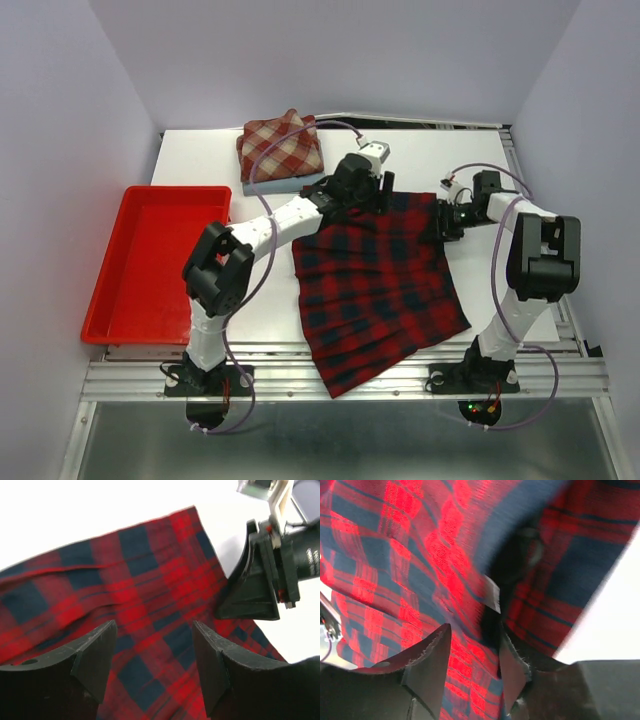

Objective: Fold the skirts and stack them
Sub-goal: Flatten the skirt out

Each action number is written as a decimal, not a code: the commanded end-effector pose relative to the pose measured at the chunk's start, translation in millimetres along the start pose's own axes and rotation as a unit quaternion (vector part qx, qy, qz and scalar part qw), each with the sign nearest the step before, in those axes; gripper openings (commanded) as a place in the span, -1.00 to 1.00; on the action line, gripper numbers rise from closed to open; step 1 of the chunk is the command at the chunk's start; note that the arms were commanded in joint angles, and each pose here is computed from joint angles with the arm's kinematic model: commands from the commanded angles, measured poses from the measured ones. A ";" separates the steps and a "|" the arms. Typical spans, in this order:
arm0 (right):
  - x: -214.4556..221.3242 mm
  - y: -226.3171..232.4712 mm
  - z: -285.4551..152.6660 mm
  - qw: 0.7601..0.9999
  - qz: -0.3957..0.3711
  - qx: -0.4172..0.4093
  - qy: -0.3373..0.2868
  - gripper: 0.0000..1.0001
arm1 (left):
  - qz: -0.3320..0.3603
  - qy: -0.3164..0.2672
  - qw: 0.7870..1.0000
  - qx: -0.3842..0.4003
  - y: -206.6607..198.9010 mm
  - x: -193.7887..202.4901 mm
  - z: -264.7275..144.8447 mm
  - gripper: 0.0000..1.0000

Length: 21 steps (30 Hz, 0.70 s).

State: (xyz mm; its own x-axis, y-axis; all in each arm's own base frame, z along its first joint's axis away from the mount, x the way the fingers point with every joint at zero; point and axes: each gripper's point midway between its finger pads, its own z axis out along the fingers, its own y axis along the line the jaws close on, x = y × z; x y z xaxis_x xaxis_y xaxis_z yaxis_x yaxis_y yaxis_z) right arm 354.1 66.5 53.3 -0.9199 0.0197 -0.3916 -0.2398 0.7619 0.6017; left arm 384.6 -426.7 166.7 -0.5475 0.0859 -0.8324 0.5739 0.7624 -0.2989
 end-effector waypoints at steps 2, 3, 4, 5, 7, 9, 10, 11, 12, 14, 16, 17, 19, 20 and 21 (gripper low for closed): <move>-29.7 23.6 -6.8 0.999 -0.033 -0.012 -0.029 -0.30 | 0.014 -0.083 0.996 0.012 10.0 -68.5 -56.6 0.45; -31.2 27.0 -10.0 0.999 -0.033 -0.013 -0.031 -0.40 | 0.015 -0.085 0.996 0.007 16.0 -69.4 -59.4 0.44; -33.4 31.8 -14.4 0.999 -0.032 -0.015 -0.034 -0.53 | 0.015 -0.081 0.997 0.002 21.4 -64.8 -61.4 0.45; -36.8 41.2 -19.2 0.998 -0.039 -0.018 -0.038 -0.65 | 0.014 -0.084 0.996 -0.004 26.6 -66.1 -64.0 0.44; -46.5 54.6 -32.6 0.998 -0.039 -0.020 -0.049 -0.99 | 0.015 -0.086 0.996 -0.014 38.1 -66.9 -70.6 0.45; -53.7 59.1 -43.1 0.998 -0.033 -0.004 -0.058 -0.99 | 0.013 -0.090 0.996 -0.019 43.4 -69.5 -76.4 0.44; -56.2 59.0 -48.6 0.997 -0.033 0.010 -0.062 -0.99 | 0.015 -0.089 0.996 -0.023 48.0 -68.7 -77.9 0.45; -59.4 56.7 -53.7 0.997 -0.037 0.029 -0.068 -0.99 | 0.016 -0.089 0.996 -0.025 49.5 -68.3 -79.1 0.44; -62.5 46.5 -62.7 0.994 -0.053 0.065 -0.077 -0.99 | 0.018 -0.092 0.995 -0.026 49.7 -70.5 -83.0 0.45; -51.1 17.4 -64.4 0.990 -0.053 0.114 -0.057 -0.99 | 0.023 -0.090 0.995 -0.028 50.9 -67.8 -85.4 0.45; -35.7 -5.2 -55.7 0.990 -0.041 0.135 -0.029 -0.99 | 0.027 -0.088 0.995 -0.025 50.3 -66.0 -85.9 0.46; -26.1 -15.8 -48.8 0.989 -0.047 0.140 -0.008 -0.99 | 0.033 -0.079 0.996 -0.027 51.9 -60.5 -83.3 0.46; 0.4 -40.9 -24.7 0.988 -0.016 0.145 0.040 -0.99 | 0.039 -0.070 0.996 -0.025 52.6 -55.6 -80.3 0.47; 7.8 -47.4 -16.8 0.988 -0.005 0.144 0.052 -0.99 | 0.044 -0.054 0.997 -0.027 55.6 -46.2 -75.6 0.48; 14.0 -52.3 -9.1 0.988 0.007 0.140 0.061 -0.99 | 0.047 -0.044 0.998 -0.020 54.0 -41.5 -73.6 0.50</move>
State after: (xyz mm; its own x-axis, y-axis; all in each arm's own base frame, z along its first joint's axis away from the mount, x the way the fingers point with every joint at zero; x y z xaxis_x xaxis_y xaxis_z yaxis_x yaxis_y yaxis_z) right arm 373.8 37.9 85.2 -0.8932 -0.0175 -0.4494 -0.2270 0.8801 0.4170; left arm 400.4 -340.0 211.4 -0.4649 0.0650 -0.8830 0.5444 0.8075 -0.2271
